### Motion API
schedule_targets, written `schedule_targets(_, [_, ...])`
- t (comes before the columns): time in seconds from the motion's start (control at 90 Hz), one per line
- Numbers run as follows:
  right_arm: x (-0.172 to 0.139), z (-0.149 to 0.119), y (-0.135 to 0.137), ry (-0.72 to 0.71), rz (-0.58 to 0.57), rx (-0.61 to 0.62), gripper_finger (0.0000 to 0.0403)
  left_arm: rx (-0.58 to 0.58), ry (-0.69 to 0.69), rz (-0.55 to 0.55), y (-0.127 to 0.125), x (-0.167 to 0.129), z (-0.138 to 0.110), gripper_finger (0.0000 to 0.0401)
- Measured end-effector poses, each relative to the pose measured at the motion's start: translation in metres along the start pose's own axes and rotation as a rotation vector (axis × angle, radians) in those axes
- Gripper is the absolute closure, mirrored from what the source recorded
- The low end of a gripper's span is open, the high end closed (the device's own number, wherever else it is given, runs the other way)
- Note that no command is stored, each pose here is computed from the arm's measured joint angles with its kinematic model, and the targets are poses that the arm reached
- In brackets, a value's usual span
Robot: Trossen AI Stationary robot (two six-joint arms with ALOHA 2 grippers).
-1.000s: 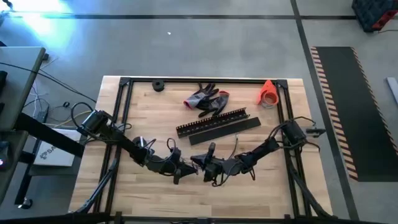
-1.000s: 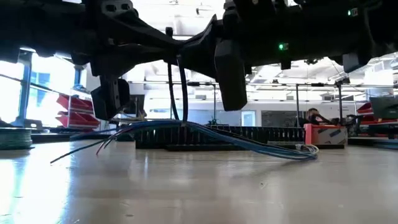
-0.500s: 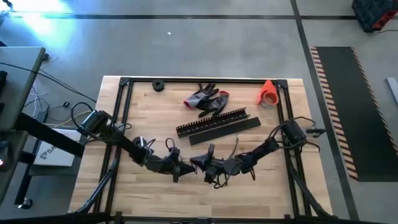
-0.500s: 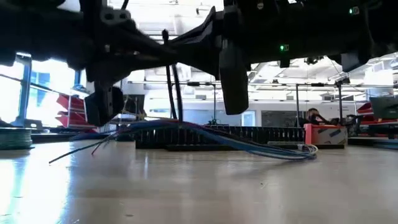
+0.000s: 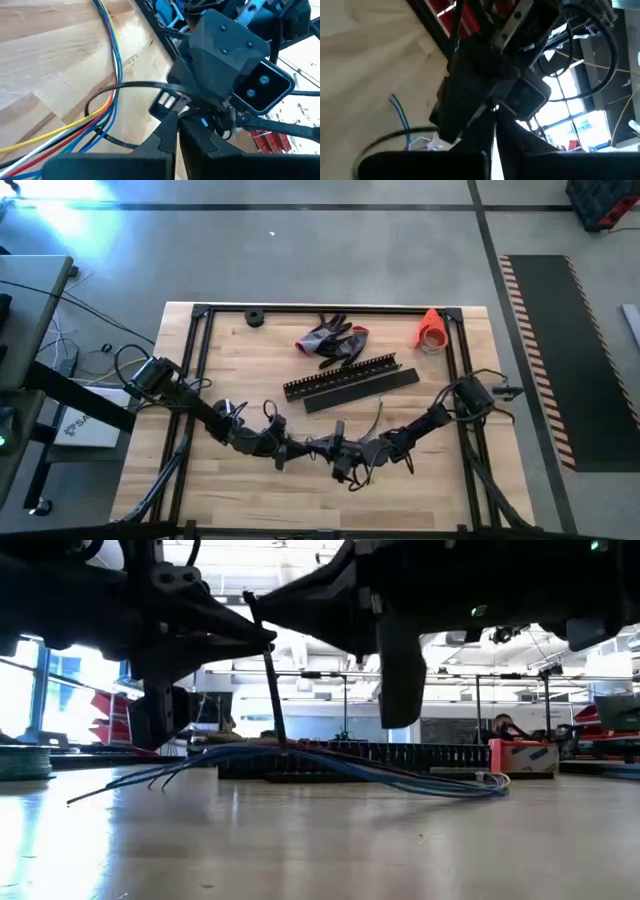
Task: Ziptie cables
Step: Wrap the cables using a black zip tie
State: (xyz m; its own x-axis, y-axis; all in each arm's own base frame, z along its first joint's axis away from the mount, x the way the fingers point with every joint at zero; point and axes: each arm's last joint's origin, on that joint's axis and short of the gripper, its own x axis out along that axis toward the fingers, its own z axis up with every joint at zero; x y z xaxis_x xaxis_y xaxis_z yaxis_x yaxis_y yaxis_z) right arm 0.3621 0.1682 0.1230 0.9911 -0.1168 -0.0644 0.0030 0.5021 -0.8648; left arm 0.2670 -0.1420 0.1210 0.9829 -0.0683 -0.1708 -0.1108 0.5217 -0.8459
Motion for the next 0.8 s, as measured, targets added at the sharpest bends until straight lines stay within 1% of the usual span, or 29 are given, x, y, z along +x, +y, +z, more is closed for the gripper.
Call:
schedule_targets(0.111, [0.002, -0.005, 0.000, 0.020, 0.018, -0.012, 0.0398, -0.002, 0.000, -0.003, 0.000, 0.000, 0.000, 0.0401])
schedule_targets(0.178, [0.004, -0.007, 0.000, 0.019, 0.027, 0.014, 0.0384, -0.002, 0.006, -0.007, 0.000, 0.000, 0.000, 0.0401])
schedule_targets(0.289, [0.006, -0.011, -0.001, 0.016, 0.042, 0.083, 0.0340, -0.001, 0.011, -0.008, 0.000, 0.000, 0.000, 0.0401])
schedule_targets(0.433, [0.007, -0.013, -0.001, 0.032, 0.044, 0.080, 0.0268, 0.002, 0.018, -0.005, 0.000, 0.000, -0.001, 0.0401])
schedule_targets(0.556, [0.007, -0.016, -0.001, 0.101, 0.009, 0.113, 0.0230, -0.003, 0.014, -0.009, 0.000, 0.000, 0.000, 0.0401])
schedule_targets(0.611, [0.008, -0.018, -0.004, 0.124, 0.004, 0.154, 0.0222, -0.004, 0.029, -0.008, 0.000, 0.000, -0.001, 0.0401])
schedule_targets(0.678, [0.008, -0.024, -0.012, 0.139, 0.023, 0.239, 0.0218, -0.003, 0.048, -0.018, 0.000, 0.000, -0.001, 0.0401])
schedule_targets(0.756, [0.006, -0.035, -0.026, 0.165, 0.061, 0.348, 0.0218, -0.001, 0.093, -0.033, 0.000, 0.000, -0.003, 0.0401])
schedule_targets(0.8, [0.005, -0.044, -0.036, 0.179, 0.100, 0.414, 0.0218, 0.002, 0.118, -0.040, 0.000, 0.000, -0.004, 0.0401])
